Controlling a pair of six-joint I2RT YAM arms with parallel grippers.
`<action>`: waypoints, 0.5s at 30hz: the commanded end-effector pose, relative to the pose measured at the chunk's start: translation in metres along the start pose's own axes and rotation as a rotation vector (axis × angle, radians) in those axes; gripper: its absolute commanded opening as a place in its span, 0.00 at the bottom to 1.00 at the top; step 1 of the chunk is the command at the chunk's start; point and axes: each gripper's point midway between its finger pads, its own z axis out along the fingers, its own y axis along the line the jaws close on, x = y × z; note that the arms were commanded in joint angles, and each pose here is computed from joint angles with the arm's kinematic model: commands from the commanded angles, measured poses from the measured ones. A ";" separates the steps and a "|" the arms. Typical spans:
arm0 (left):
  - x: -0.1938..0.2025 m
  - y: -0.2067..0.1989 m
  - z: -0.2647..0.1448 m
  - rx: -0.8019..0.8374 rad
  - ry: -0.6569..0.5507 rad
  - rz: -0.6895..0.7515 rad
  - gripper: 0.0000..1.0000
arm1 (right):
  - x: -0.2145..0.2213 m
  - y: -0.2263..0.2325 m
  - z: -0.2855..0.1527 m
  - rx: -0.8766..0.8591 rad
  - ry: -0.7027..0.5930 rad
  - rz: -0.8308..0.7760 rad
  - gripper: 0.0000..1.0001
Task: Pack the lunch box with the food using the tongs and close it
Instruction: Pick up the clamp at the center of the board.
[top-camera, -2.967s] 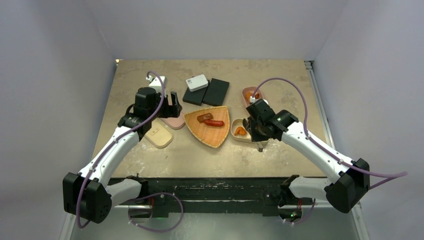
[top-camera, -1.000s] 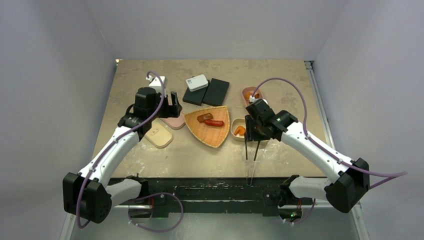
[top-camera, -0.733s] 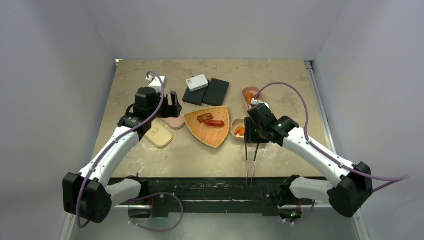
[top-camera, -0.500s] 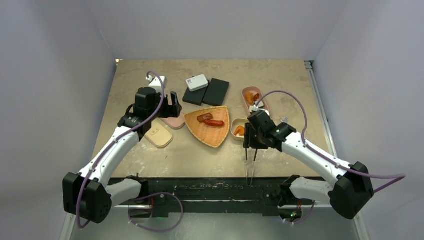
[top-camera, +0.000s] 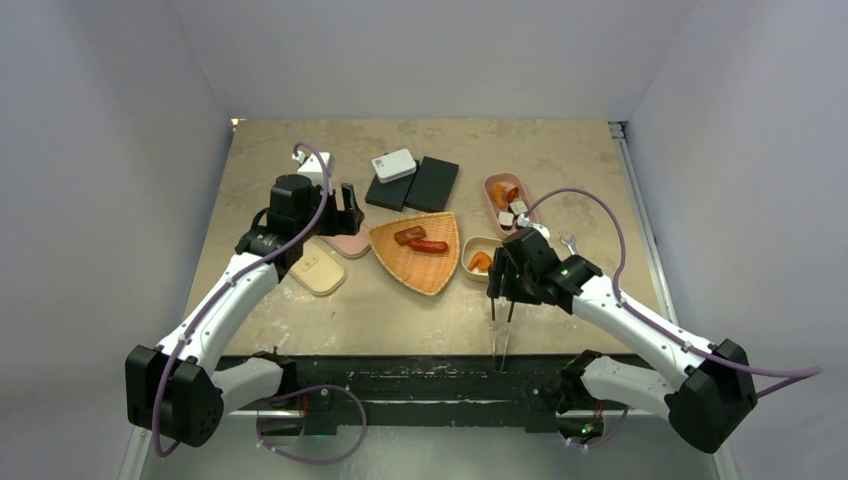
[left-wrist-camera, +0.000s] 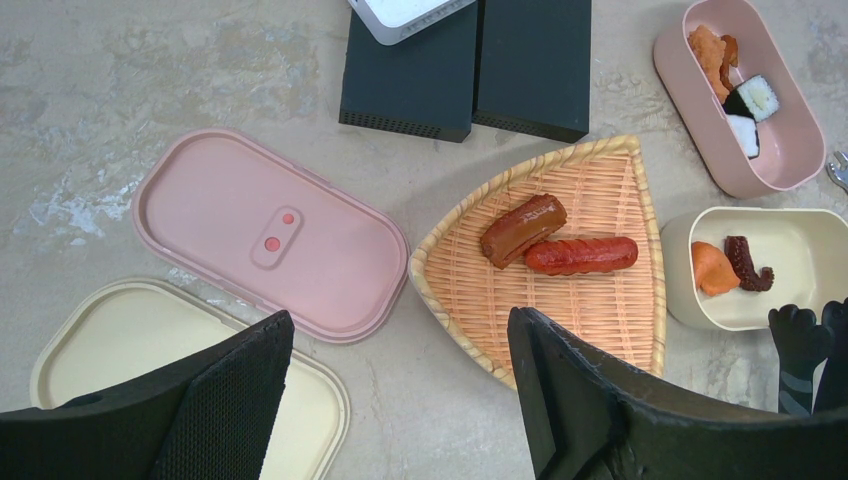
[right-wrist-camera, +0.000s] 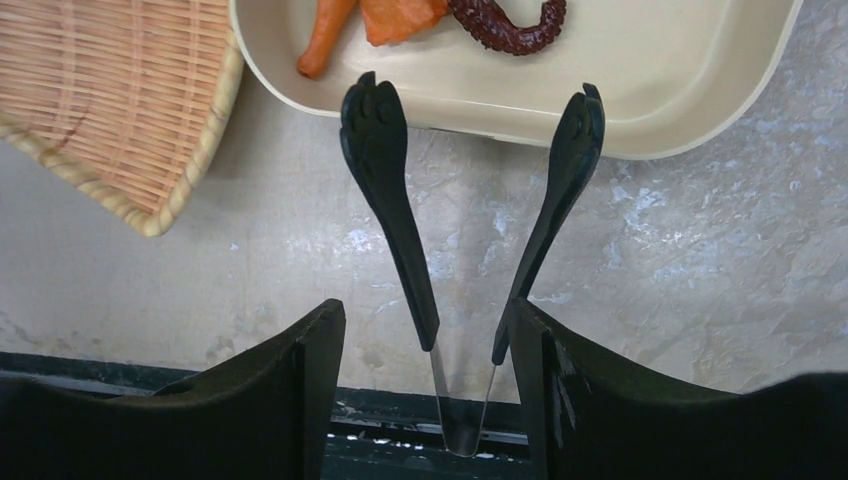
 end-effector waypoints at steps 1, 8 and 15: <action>-0.008 -0.005 -0.003 0.024 -0.042 0.000 0.78 | 0.001 -0.009 0.003 0.037 -0.017 0.035 0.65; -0.007 -0.006 -0.001 0.028 -0.036 -0.002 0.78 | 0.016 -0.017 0.012 0.057 0.024 0.035 0.67; -0.006 -0.007 0.000 0.035 -0.030 -0.002 0.78 | 0.021 -0.015 0.028 0.047 0.034 0.035 0.69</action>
